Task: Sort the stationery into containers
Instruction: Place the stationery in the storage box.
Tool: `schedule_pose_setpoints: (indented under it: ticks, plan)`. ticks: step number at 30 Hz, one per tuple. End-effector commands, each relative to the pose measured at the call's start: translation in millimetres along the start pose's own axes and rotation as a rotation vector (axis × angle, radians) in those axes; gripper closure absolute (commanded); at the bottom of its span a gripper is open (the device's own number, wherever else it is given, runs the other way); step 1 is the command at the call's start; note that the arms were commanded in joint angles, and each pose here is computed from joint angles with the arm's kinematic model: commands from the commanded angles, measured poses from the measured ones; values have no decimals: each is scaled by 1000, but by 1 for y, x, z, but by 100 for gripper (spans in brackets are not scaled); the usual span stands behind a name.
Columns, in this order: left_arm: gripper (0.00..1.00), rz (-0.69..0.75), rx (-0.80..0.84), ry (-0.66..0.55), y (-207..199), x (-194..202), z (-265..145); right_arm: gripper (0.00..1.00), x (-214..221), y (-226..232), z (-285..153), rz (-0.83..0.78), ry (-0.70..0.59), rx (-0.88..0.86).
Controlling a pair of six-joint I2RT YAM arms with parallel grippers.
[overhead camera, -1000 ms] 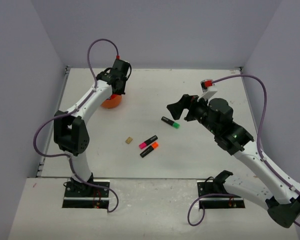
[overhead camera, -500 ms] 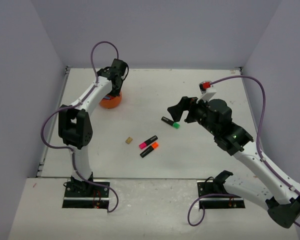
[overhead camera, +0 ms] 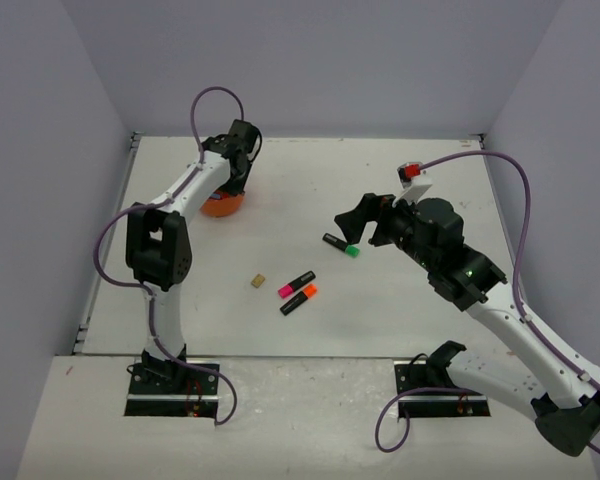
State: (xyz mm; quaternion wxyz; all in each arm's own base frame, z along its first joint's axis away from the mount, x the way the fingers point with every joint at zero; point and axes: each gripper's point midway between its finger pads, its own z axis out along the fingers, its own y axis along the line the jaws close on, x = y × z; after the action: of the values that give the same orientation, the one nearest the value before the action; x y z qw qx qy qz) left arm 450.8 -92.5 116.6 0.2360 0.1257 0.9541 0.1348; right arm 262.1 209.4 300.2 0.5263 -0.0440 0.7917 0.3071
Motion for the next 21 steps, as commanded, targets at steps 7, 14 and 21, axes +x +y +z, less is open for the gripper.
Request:
schedule_pose_setpoints:
  ticks: [7,14,21]
  plan:
    - [71,-16,-46,-28,14,-11,-9,1,3,-1,1,-12,8,-4]
    - [59,-39,-14,-58,12,-17,-17,1,4,1,2,-10,15,-13]
    - [51,-102,123,-210,-1,-39,-75,1,40,30,18,-73,174,-218]
